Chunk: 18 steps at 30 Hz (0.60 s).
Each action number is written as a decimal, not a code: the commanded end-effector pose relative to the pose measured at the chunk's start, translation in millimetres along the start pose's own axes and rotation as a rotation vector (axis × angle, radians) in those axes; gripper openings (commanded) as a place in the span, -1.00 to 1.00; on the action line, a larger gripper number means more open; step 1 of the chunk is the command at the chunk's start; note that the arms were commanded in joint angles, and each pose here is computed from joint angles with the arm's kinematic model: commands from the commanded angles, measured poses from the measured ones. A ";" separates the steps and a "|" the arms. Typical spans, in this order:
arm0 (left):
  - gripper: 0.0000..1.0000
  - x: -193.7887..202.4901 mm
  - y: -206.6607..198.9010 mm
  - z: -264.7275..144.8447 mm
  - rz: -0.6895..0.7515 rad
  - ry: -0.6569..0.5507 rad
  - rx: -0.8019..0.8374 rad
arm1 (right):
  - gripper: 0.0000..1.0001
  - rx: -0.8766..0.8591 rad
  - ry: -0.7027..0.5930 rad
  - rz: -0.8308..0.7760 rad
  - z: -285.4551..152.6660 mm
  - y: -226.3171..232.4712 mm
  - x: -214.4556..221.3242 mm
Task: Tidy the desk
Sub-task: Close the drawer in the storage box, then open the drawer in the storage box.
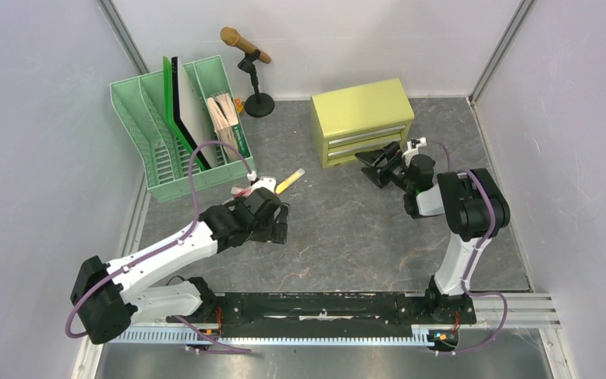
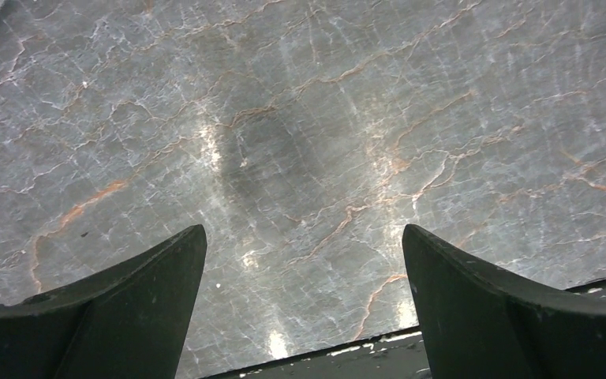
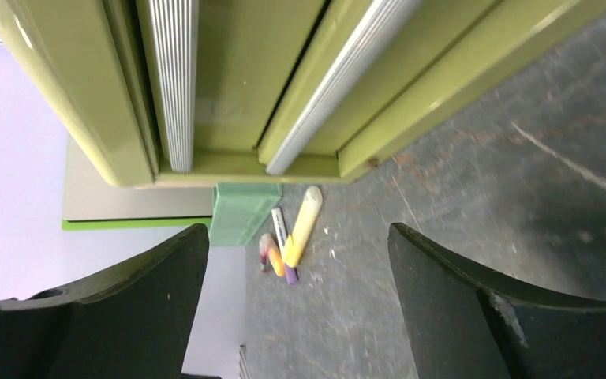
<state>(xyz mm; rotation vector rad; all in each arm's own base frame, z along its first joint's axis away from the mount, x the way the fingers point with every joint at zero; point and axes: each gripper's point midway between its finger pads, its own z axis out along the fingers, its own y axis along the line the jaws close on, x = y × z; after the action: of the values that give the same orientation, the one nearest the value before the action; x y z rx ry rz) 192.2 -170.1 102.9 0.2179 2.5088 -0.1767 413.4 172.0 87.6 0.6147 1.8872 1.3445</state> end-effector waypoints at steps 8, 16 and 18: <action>0.99 -6.3 -14.4 -0.5 -0.105 -0.040 0.065 | 0.62 -0.120 -0.058 0.058 45.0 21.4 -24.1; 0.99 -0.5 -12.8 2.8 -0.108 -0.025 0.058 | 0.56 -0.116 -0.055 0.110 57.8 8.4 -25.6; 0.99 0.1 -12.9 3.2 -0.108 -0.021 0.058 | 0.54 -0.113 -0.058 0.120 61.3 5.7 -26.8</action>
<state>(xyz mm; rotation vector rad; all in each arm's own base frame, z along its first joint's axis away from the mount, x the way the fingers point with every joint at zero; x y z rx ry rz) 189.4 -176.8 97.8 0.1514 2.5117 -0.2483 463.5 189.7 73.7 0.7303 1.8158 1.4500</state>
